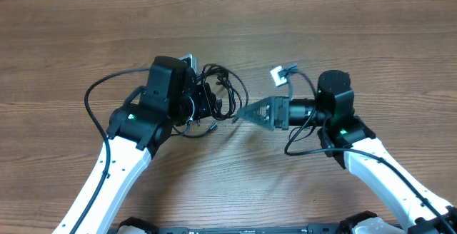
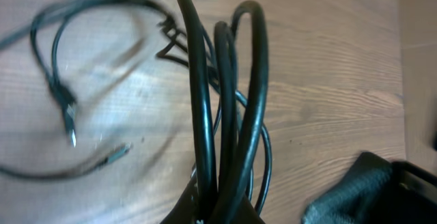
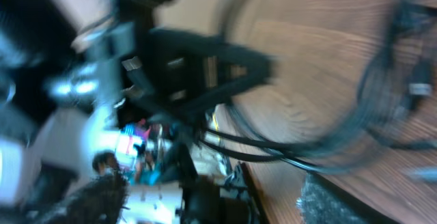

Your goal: Untangle cables

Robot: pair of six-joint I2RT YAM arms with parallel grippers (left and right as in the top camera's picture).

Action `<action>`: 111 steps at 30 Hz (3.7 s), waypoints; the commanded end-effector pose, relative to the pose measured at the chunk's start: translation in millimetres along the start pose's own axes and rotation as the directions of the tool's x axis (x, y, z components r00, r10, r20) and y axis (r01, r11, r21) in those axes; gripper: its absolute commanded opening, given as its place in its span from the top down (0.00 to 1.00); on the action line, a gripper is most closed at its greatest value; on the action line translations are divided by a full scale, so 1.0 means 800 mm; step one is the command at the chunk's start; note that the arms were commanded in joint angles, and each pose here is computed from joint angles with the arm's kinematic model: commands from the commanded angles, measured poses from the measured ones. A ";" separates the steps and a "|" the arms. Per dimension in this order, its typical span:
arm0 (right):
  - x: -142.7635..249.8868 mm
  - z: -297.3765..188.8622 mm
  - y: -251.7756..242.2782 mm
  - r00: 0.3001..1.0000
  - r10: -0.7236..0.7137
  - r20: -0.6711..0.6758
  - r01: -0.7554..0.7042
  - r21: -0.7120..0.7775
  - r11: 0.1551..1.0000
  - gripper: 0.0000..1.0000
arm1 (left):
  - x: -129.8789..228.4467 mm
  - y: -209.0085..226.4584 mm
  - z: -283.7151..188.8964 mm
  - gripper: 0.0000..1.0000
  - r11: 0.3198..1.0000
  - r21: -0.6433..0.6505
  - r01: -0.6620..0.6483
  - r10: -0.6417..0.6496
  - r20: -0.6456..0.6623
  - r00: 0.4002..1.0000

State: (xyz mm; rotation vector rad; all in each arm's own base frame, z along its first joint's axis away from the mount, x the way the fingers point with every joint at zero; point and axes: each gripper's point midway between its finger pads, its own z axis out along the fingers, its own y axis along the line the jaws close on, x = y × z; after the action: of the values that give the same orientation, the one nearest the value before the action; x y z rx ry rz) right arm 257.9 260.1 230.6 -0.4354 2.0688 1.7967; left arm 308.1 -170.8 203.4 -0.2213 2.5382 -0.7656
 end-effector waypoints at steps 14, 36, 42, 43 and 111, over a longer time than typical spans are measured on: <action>-0.028 0.023 -0.025 0.817 -0.575 0.039 0.547 0.262 0.795 0.11 | 0.003 0.003 0.000 0.96 0.978 0.095 0.187 -0.175 -0.129 0.976; -0.003 0.064 -0.022 0.763 -0.646 -0.033 0.619 0.324 0.715 0.70 | 0.026 -0.020 0.004 0.96 0.988 0.155 -0.024 0.049 -0.158 0.986; -0.005 0.065 -0.018 0.770 -0.638 -0.017 0.609 0.319 0.726 0.86 | 0.026 -0.019 0.004 0.96 0.985 0.160 -0.067 0.092 -0.153 0.984; -0.007 0.064 -0.018 0.769 -0.639 -0.012 0.608 0.321 0.726 0.90 | 0.027 -0.019 0.004 0.96 0.984 0.160 -0.082 0.107 -0.153 0.982; 0.034 -0.179 -0.256 0.847 0.235 0.477 -0.532 0.750 0.392 0.00 | -0.127 -0.139 -0.082 0.96 0.592 0.651 0.475 -0.499 -0.167 0.850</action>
State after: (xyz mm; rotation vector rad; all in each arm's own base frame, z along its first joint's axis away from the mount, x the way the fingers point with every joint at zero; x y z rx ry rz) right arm 315.9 116.8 69.7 0.5461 2.6154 0.8308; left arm 363.0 -214.8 328.5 -0.5842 2.0561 -1.7769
